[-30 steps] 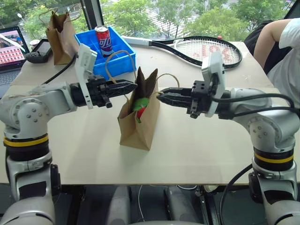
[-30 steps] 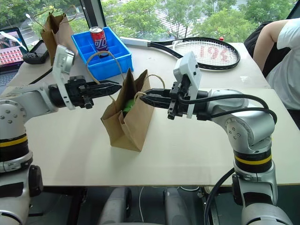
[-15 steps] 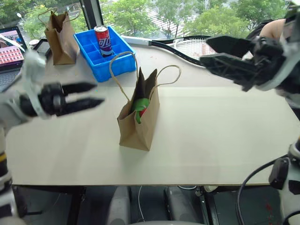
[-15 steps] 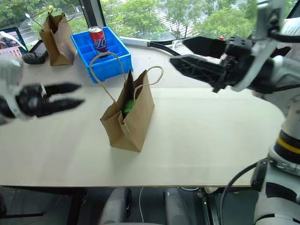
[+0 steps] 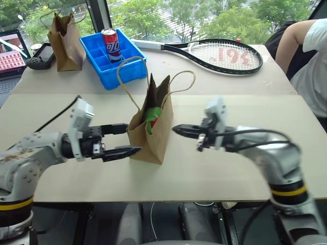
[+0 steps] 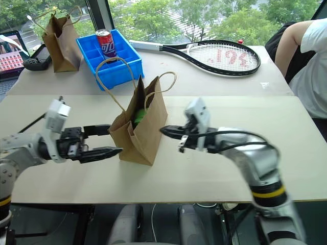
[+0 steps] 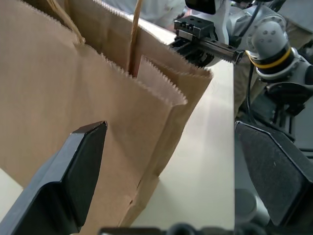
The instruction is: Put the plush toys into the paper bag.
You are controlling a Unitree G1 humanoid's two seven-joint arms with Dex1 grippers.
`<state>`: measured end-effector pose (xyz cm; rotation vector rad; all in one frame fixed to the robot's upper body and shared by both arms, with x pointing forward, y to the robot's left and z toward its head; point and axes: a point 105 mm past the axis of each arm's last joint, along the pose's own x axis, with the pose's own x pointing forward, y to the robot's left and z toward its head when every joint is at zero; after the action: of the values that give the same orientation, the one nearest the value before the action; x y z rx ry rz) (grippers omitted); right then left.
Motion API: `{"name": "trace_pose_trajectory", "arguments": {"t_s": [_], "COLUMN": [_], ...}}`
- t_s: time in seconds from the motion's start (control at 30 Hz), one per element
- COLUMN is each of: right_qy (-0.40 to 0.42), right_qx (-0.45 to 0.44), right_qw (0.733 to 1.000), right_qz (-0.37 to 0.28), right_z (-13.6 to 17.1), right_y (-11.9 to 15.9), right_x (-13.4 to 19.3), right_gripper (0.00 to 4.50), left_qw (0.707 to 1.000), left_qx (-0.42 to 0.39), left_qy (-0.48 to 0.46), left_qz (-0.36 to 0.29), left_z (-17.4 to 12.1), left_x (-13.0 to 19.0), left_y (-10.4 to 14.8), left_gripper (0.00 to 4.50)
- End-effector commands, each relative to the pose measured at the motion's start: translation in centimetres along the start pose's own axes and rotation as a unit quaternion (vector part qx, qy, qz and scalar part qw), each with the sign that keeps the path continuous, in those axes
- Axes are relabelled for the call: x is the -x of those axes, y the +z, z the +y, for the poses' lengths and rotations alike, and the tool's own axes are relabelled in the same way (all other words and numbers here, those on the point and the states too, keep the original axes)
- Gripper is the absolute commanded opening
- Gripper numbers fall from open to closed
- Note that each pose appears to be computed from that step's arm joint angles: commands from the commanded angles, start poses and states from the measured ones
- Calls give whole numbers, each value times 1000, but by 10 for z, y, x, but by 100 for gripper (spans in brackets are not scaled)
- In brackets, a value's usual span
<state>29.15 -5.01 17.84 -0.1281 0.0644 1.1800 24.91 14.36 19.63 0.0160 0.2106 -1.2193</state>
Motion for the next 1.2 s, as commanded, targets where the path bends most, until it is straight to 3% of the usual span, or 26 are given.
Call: {"name": "trace_pose_trajectory", "arguments": {"t_s": [0.03, 0.23, 0.43, 0.53, 0.63, 0.83, 0.9, 1.07, 1.2], "right_qy": [-21, -15, -11, -10, -11, -19, -31, -93, -189], "right_qx": [42, 39, 34, 31, 27, 24, 23, 23, 16], "right_qw": [999, 998, 998, 998, 998, 998, 998, 995, 979], "right_qz": [-28, -46, -54, -56, -58, -53, -46, 13, 82], "right_z": [1, 10, 13, 14, 14, 13, 8, -15, -40], "right_y": [6, 4, 3, 4, 3, 1, -1, -18, -38], "right_x": [-8, -23, -28, -29, -30, -27, -17, 38, 109], "right_gripper": [1, 1, 1, 0, 0, 0, 0, 0, 0], "left_qw": [1000, 999, 998, 997, 997, 995, 996, 993, 986], "left_qx": [-18, -7, -6, -1, -1, -13, -29, -78, -121], "left_qy": [12, 10, 37, 69, 77, 71, 55, -13, -92], "left_qz": [-11, -46, -40, -32, -32, -62, -68, -87, -66], "left_z": [-4, -9, -2, 10, 14, 18, 17, 16, 10], "left_x": [-7, -24, -31, -31, -32, -33, -31, -21, -18], "left_y": [4, 14, 11, 6, 4, 17, 26, 53, 59], "left_gripper": [450, 450, 450, 376, 271, 58, 8, 8, 8]}}
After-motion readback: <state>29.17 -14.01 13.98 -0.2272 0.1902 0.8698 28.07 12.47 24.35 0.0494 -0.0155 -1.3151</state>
